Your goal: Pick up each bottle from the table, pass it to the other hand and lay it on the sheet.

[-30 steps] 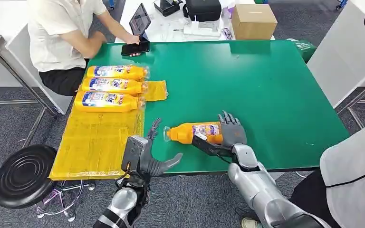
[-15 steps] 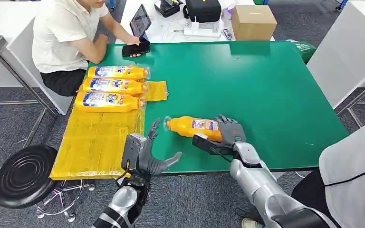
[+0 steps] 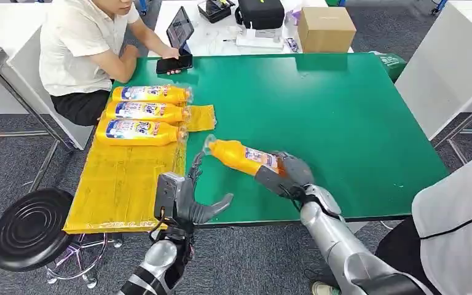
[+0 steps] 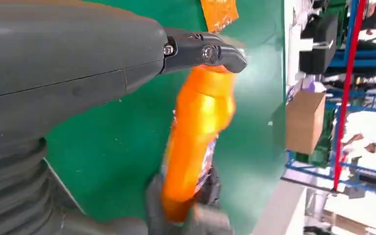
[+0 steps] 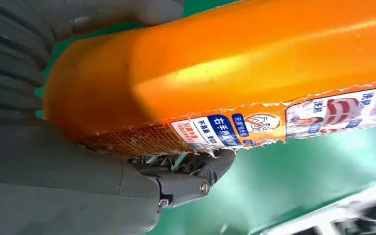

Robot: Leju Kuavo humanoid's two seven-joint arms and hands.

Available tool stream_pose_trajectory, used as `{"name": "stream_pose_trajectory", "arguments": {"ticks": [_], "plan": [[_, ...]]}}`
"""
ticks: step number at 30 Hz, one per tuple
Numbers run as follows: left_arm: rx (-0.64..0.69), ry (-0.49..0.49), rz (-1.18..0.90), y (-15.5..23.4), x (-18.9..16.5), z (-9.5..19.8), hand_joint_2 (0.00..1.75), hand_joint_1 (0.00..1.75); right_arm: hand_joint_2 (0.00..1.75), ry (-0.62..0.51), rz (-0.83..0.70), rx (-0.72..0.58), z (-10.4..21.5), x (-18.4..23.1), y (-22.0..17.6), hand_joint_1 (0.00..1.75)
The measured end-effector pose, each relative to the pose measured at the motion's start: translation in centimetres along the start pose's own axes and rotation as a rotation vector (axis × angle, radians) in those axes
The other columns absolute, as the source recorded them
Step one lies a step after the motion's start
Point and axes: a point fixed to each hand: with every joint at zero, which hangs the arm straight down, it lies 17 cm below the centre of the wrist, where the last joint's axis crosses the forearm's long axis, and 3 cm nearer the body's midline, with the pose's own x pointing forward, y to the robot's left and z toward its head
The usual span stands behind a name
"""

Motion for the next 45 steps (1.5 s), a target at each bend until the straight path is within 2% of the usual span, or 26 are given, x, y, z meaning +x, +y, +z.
{"name": "stream_pose_trajectory", "arguments": {"ticks": [3, 5, 7, 10, 13, 20, 29, 36, 42, 45], "plan": [[0.047, -0.021, 0.049, 0.9, 0.4, -0.1, 1.75, 0.00, 1.75, -0.051, -0.182, -0.003, 0.6, 1.7, 0.9, 1.75], [0.116, -0.053, 0.112, 2.3, 1.0, -0.2, 1.75, 0.00, 1.75, -0.065, -0.298, -0.034, 0.9, 2.7, 1.0, 1.75], [0.195, -0.044, 0.213, 4.0, 0.9, -0.2, 1.75, 0.00, 1.75, -0.062, -0.431, -0.070, 1.4, 3.4, 0.9, 1.75], [0.317, 0.025, 0.393, 6.9, -0.7, -0.1, 1.75, 0.00, 1.75, -0.060, -0.528, -0.135, 1.7, 4.4, 0.3, 1.75], [0.340, 0.036, 0.463, 7.8, -1.5, 0.2, 1.75, 0.00, 1.75, -0.083, -0.588, -0.173, 2.1, 5.6, -0.3, 1.75], [0.293, 0.028, 0.518, 7.1, -1.5, 0.5, 1.75, 0.00, 1.75, -0.138, -0.625, -0.175, 2.7, 7.9, -0.1, 1.75], [0.093, -0.098, 0.536, 3.4, 3.6, 0.8, 1.75, 0.00, 1.75, -0.186, -0.580, -0.101, 2.9, 10.8, 2.6, 1.75], [0.046, -0.170, 0.343, 1.6, 4.9, 1.2, 1.75, 0.00, 1.75, -0.233, -0.518, -0.046, 3.2, 13.2, 5.2, 1.75], [0.042, -0.169, 0.286, 1.3, 4.5, 1.0, 1.75, 0.00, 1.75, -0.238, -0.491, -0.031, 3.1, 13.7, 6.0, 1.75], [0.031, -0.103, 0.322, 1.3, 3.0, 0.5, 1.75, 0.00, 1.75, -0.255, -0.449, -0.034, 3.2, 14.3, 6.5, 1.75]]}}
